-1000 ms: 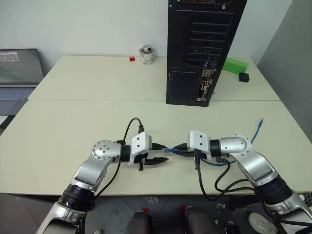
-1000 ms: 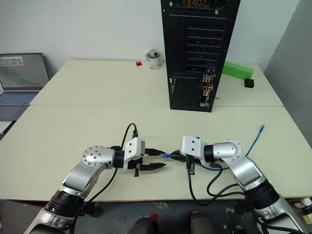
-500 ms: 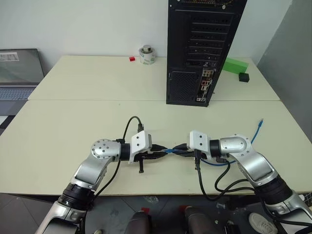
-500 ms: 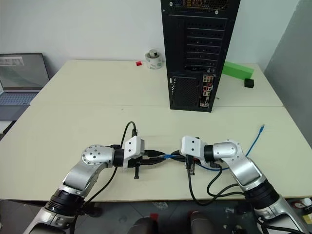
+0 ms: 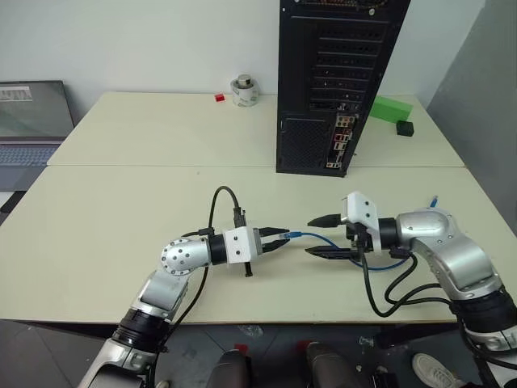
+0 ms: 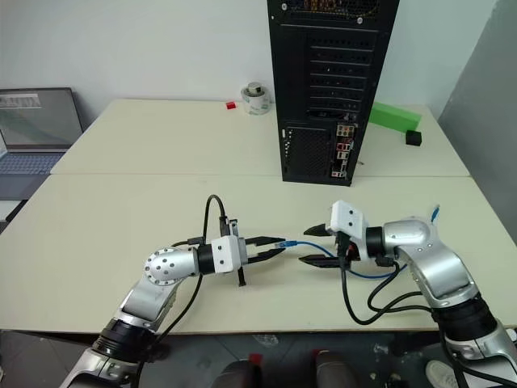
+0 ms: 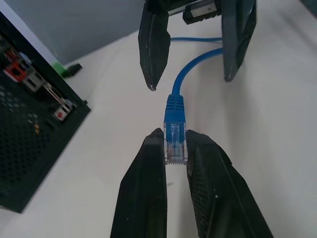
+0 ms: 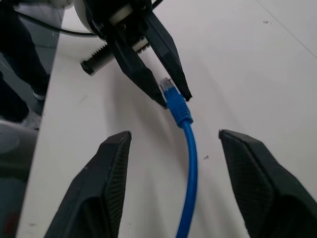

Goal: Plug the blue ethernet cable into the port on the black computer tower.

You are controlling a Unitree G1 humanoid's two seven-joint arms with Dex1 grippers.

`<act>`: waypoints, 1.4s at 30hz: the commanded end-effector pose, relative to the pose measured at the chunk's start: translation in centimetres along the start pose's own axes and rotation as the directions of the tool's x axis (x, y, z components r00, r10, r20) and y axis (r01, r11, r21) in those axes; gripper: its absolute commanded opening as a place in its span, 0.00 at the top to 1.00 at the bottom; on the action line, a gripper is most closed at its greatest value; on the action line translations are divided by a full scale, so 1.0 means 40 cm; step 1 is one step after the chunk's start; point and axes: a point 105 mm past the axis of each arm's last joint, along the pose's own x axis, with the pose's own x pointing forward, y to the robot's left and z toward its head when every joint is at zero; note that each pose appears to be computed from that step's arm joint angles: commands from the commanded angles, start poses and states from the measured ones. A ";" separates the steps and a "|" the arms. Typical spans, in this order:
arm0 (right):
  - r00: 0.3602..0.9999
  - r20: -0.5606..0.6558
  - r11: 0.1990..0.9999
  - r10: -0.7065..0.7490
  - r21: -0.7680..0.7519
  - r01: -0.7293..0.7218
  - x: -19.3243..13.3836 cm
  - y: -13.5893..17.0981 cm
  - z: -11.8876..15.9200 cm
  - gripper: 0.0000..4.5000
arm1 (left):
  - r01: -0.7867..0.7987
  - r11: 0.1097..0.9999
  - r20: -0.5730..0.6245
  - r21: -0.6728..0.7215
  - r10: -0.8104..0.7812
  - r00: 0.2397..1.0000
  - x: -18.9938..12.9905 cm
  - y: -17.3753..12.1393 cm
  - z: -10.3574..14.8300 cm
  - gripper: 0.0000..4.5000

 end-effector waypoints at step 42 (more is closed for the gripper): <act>0.970 0.223 0.919 -0.095 0.395 0.000 0.067 -0.014 0.069 0.22 | -0.197 0.867 0.159 0.458 0.138 0.978 -0.010 0.051 0.044 0.93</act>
